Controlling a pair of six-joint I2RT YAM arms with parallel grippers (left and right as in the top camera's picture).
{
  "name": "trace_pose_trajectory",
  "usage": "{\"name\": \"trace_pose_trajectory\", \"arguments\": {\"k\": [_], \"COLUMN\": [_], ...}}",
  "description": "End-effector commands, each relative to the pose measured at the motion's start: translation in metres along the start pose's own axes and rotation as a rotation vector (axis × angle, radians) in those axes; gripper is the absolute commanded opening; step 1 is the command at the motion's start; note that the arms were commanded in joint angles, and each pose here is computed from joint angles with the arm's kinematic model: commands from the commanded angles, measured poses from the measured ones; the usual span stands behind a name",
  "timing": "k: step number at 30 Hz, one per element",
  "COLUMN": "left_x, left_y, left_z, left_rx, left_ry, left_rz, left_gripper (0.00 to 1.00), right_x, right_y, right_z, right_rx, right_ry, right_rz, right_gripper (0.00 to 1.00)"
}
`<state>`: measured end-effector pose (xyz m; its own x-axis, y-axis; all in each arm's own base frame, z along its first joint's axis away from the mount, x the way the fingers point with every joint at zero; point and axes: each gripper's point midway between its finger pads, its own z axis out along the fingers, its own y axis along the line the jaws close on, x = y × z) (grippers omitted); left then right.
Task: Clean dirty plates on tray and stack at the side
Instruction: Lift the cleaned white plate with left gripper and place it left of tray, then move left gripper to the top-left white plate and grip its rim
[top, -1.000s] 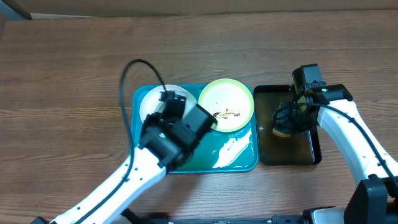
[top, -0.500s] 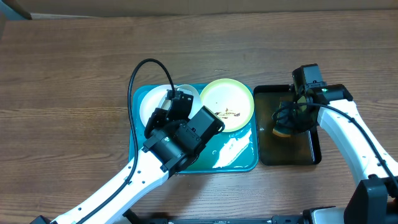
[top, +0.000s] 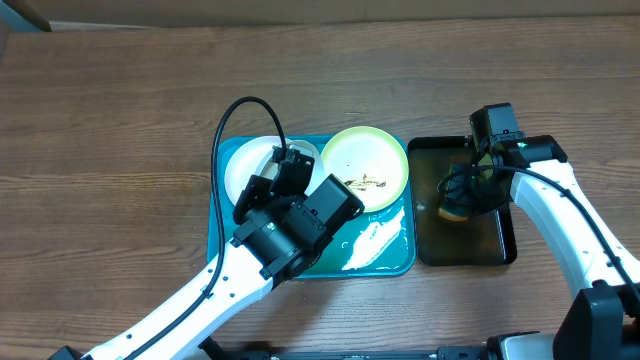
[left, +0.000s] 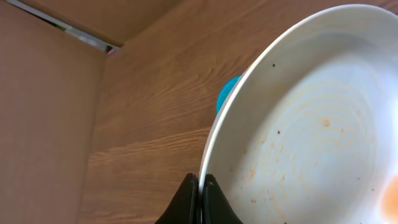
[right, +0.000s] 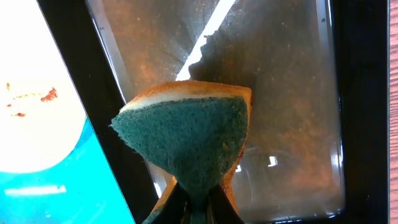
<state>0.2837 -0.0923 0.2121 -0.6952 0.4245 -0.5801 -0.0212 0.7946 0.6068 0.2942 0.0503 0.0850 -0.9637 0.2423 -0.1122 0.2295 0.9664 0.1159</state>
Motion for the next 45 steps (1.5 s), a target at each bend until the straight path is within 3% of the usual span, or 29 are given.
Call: {"name": "trace_pose_trajectory", "arguments": {"k": [1, 7, 12, 19, 24, 35, 43, 44, 45], "left_x": [0.0, 0.021, 0.054, 0.103, 0.129, 0.163, 0.188, 0.189, 0.19], "left_y": [0.014, 0.04, 0.083, 0.141, 0.157, 0.149, 0.149, 0.15, 0.15], "left_z": [0.003, 0.035, 0.074, 0.119, 0.147, 0.211, 0.225, 0.225, 0.225], "left_rx": [0.016, 0.131, 0.225, 0.243, 0.262, 0.269, 0.181, 0.177, 0.178], "left_ry": [0.029, 0.219, 0.394, 0.506, 0.55, 0.621, 0.691, 0.693, 0.696], "left_rz": [-0.111, -0.306, -0.56, -0.931, -1.089, -1.111, -1.077, -1.076, -1.078], "left_gripper": [0.04, 0.04, 0.04, 0.04, 0.04, 0.04, 0.04, 0.06, 0.15], "right_x": [-0.007, -0.006, -0.006, -0.006, -0.005, -0.001, 0.002, 0.002, 0.002], "right_y": [0.001, 0.0, 0.0, 0.0, -0.001, -0.002, -0.003, -0.003, -0.003], "right_z": [-0.009, -0.009, -0.009, -0.009, -0.009, -0.009, -0.009, -0.009, -0.009], "right_rx": [-0.007, 0.002, 0.002, 0.002, 0.003, 0.009, 0.014, 0.014, 0.014], "right_ry": [-0.036, -0.033, -0.032, -0.032, -0.029, -0.012, -0.001, -0.001, -0.002], "right_rz": [-0.007, -0.007, -0.007, -0.007, -0.007, -0.005, -0.005, -0.005, -0.005], "right_gripper": [0.04, 0.04, 0.04, 0.04, 0.04, 0.04, 0.04, 0.04, 0.04]}}
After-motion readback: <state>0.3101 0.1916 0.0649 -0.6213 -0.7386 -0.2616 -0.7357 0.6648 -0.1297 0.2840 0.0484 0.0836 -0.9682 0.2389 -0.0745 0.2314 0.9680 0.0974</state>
